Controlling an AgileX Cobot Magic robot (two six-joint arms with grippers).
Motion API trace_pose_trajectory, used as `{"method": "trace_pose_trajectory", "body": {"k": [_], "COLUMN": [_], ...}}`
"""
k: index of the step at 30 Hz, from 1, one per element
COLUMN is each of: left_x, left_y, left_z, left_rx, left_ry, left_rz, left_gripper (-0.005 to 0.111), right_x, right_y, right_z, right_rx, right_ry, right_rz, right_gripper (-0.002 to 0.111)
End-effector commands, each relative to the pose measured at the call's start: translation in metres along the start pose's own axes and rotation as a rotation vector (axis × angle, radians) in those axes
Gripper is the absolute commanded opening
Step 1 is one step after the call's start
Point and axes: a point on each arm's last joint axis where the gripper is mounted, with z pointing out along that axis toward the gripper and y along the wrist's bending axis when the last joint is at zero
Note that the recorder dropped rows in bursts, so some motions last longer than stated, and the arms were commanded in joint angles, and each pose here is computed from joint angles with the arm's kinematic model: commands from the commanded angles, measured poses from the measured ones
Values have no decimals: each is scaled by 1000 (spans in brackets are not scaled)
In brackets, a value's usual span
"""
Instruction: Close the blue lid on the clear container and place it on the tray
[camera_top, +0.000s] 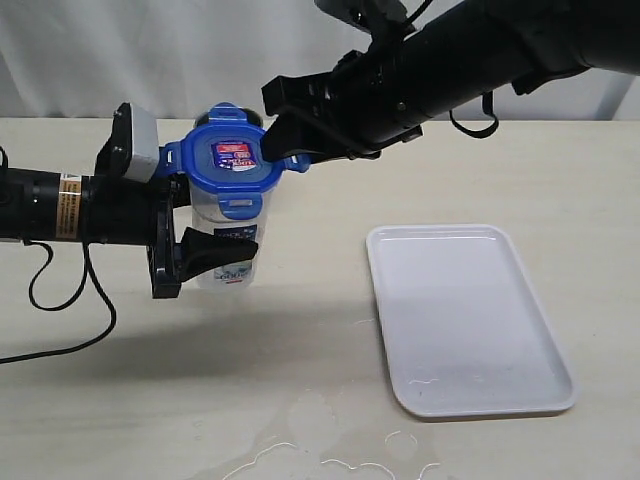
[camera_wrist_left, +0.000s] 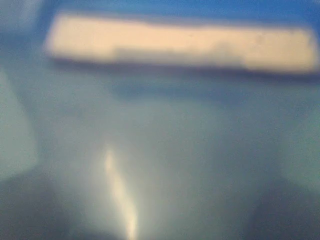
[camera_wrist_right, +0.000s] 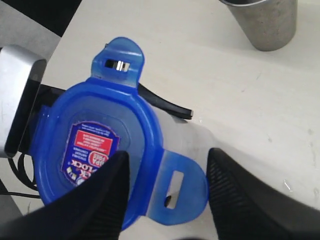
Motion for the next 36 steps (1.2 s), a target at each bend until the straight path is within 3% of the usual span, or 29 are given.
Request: {"method": "trace_pose_trajectory", "body": {"k": [1, 9, 12, 16, 22, 36], "left_x": [-10, -5, 14, 35, 50, 49], "left_y": [0, 1, 3, 5, 5, 3], "left_z": [-1, 4, 12, 20, 26, 27], "left_rx": [9, 17, 4, -19, -33, -22], "left_ry": [-80, -153, -174, -161, -149, -149], "left_rz": [-14, -52, -95, -69, -69, -60], "left_gripper": [0, 0, 0, 0, 0, 0], "right_x": [1, -2, -2, -2, -1, 1], "right_y": [-4, 2, 3, 2, 1, 5], "right_z": [2, -7, -7, -7, -7, 15], "right_rx": [33, 14, 12, 16, 35, 93], "right_ry": [10, -26, -23, -20, -10, -28], "right_rz": [-40, -45, -45, -49, -72, -117], "right_gripper": [46, 46, 46, 46, 46, 46]}}
